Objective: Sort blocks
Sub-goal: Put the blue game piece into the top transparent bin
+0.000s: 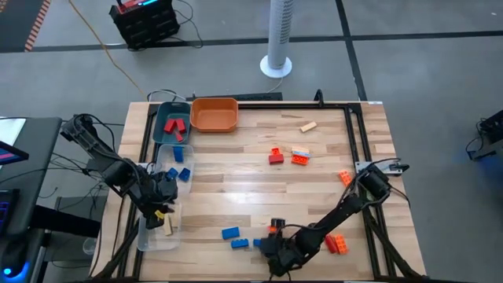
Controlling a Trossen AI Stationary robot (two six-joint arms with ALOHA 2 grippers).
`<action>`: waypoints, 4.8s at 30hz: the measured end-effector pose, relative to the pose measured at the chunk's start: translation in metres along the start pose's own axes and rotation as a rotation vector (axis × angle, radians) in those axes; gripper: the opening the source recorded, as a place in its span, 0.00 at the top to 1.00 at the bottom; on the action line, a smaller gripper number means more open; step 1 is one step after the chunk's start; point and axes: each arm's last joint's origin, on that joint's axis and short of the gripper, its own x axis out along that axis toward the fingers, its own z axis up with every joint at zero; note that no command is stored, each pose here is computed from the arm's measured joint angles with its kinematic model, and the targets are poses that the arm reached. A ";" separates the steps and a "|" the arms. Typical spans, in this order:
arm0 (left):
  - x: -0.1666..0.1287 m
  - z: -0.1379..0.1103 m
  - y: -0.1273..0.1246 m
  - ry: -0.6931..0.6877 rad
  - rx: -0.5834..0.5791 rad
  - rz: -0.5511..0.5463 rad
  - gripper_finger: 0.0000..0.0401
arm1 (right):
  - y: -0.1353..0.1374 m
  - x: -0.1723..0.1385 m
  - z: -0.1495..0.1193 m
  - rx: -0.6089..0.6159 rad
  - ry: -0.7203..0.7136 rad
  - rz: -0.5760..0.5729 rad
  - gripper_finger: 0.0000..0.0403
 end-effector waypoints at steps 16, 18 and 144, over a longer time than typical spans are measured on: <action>-0.004 0.029 0.023 -0.411 0.308 0.574 0.68 | -0.088 -0.046 0.046 -0.115 0.043 -0.327 0.76; -0.005 0.031 0.026 -0.424 0.288 0.601 0.68 | -0.101 -0.046 0.051 -0.133 0.053 -0.362 0.76; 0.032 -0.024 0.092 0.089 -0.236 0.749 0.77 | -0.151 -0.029 0.103 -0.204 -0.161 -0.296 0.42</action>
